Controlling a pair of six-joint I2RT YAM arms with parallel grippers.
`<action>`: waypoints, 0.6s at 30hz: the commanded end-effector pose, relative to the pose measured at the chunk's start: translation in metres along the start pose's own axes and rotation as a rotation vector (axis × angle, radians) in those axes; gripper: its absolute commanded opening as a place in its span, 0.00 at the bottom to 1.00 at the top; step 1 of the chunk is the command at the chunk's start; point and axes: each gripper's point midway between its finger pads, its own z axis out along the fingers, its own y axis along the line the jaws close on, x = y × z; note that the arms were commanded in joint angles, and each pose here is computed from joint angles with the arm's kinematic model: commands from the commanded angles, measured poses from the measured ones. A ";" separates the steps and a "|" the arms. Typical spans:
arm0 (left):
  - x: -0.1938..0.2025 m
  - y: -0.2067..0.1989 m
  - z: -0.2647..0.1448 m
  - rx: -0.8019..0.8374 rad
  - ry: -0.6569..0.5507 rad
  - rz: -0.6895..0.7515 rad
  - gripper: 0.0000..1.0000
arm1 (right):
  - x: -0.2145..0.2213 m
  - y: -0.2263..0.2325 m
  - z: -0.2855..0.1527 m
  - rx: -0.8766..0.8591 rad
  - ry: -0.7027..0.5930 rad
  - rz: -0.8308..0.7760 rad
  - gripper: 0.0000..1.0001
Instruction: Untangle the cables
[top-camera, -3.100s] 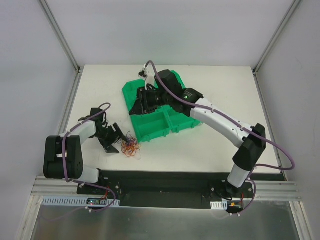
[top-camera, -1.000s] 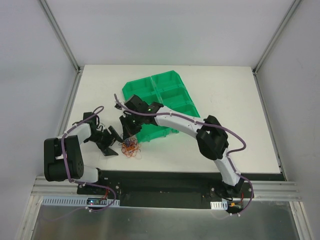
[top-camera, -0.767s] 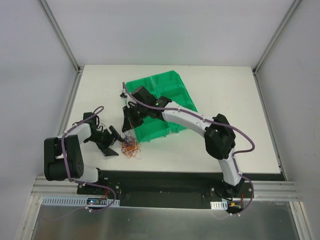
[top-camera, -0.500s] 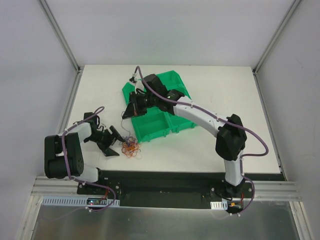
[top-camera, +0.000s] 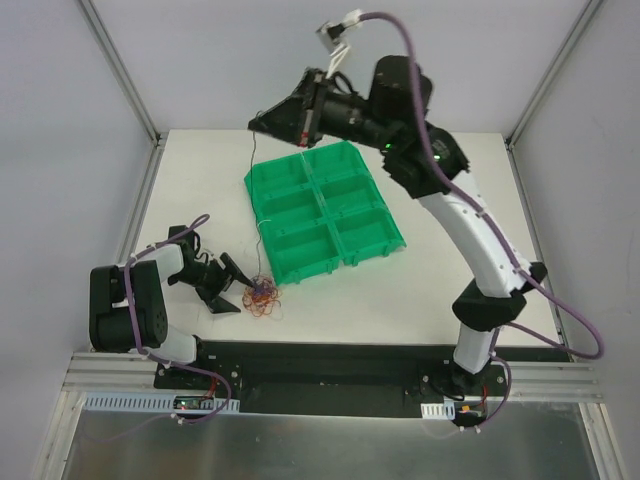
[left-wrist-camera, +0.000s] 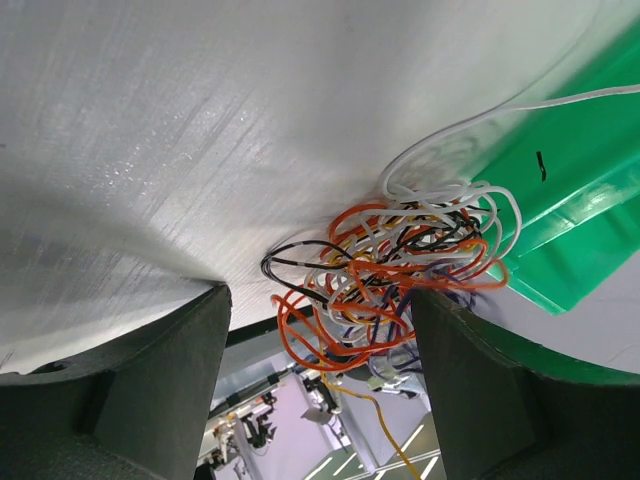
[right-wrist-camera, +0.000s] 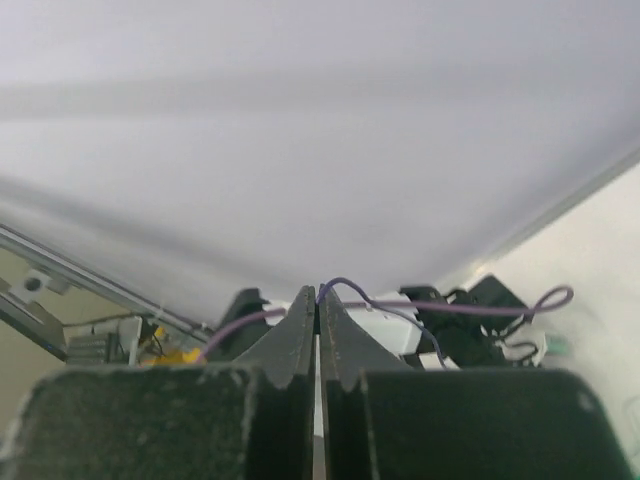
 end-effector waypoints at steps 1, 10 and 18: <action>-0.011 0.021 0.008 -0.093 -0.039 0.007 0.73 | -0.071 0.071 -0.067 -0.063 -0.247 -0.064 0.00; -0.012 0.023 0.008 -0.105 -0.043 0.003 0.73 | -0.120 0.109 -0.151 -0.018 -0.475 -0.188 0.00; -0.012 0.024 0.009 -0.108 -0.039 -0.001 0.73 | -0.149 0.137 -0.236 0.103 -0.696 -0.346 0.00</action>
